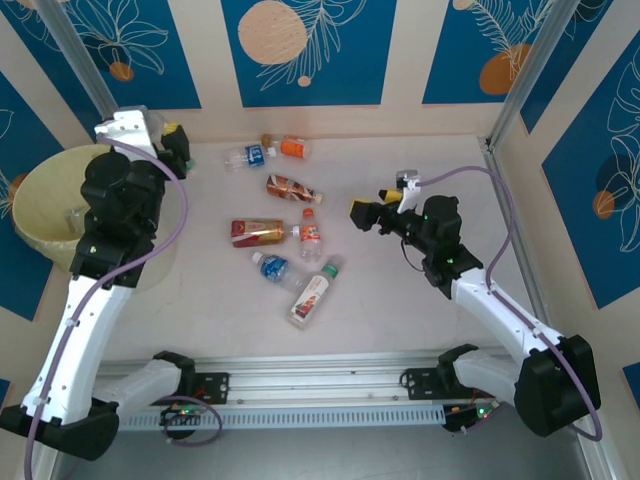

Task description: Put the plastic bottles in the bin

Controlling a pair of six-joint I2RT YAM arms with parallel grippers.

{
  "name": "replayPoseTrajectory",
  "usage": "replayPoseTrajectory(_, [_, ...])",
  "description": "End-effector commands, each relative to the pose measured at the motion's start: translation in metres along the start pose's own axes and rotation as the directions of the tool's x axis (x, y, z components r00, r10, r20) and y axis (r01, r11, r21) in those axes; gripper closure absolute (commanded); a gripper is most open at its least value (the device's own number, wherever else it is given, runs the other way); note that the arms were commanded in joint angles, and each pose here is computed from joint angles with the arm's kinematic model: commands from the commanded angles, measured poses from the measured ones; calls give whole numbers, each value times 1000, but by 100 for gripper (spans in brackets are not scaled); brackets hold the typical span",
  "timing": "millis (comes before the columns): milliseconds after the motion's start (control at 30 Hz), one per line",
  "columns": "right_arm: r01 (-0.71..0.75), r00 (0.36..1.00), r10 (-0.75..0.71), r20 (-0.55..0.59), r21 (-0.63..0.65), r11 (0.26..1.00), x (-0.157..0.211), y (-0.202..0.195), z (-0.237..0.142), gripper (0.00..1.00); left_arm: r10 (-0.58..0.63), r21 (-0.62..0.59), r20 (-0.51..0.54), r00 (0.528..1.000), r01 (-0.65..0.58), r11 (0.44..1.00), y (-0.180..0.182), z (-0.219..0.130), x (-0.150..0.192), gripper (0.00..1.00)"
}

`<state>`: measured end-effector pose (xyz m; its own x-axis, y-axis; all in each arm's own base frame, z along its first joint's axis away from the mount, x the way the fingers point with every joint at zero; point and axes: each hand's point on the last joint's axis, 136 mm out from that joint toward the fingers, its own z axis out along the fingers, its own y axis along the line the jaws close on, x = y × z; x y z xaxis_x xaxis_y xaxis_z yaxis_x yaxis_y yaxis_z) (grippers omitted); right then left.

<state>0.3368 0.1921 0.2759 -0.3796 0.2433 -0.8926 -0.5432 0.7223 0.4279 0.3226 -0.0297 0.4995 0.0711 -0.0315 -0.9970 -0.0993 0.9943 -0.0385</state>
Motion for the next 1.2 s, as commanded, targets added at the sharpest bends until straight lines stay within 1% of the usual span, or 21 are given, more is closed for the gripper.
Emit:
replayPoseTrajectory(0, [3,1000,-4,-25,-59,998,-9,14,5,1,115,-228,95,989,-90,969,41,-11,-41,53])
replayPoseTrajectory(100, [1,999,-4,-36,-72,997,-12,17,12,1,178,-355,67,982,-144,924,64,-8,-47,53])
replayPoseTrajectory(233, [5,999,-9,-38,-100,995,-16,22,17,1,184,-440,-14,983,-171,881,93,-1,-38,52])
replayPoseTrajectory(333, [7,999,-11,-41,-103,995,-17,23,18,1,162,-503,-70,984,-175,846,121,5,-26,51])
replayPoseTrajectory(433, [10,999,-14,-46,-94,996,-17,22,18,1,141,-535,-127,982,-187,824,142,12,-12,50])
replayPoseTrajectory(600, [9,999,-13,-53,-81,997,-20,22,17,1,136,-611,-219,966,-244,753,177,25,10,50])
replayPoseTrajectory(700, [14,998,-18,-58,-70,997,-20,20,16,1,108,-635,-273,956,-264,726,197,33,27,50])
replayPoseTrajectory(900, [45,997,-48,-56,-55,997,-25,19,16,1,68,-702,-342,937,-303,645,241,26,48,50])
replayPoseTrajectory(1033, [44,997,-47,-57,-57,997,-28,18,20,1,66,-719,-370,927,-331,611,256,28,65,46])
replayPoseTrajectory(1067, [42,997,-46,-57,-58,997,-29,19,20,1,71,-726,-387,919,-351,592,262,29,70,45])
replayPoseTrajectory(1167, [41,997,-46,-67,-68,997,-31,22,22,1,75,-744,-462,884,-432,510,282,33,86,44])
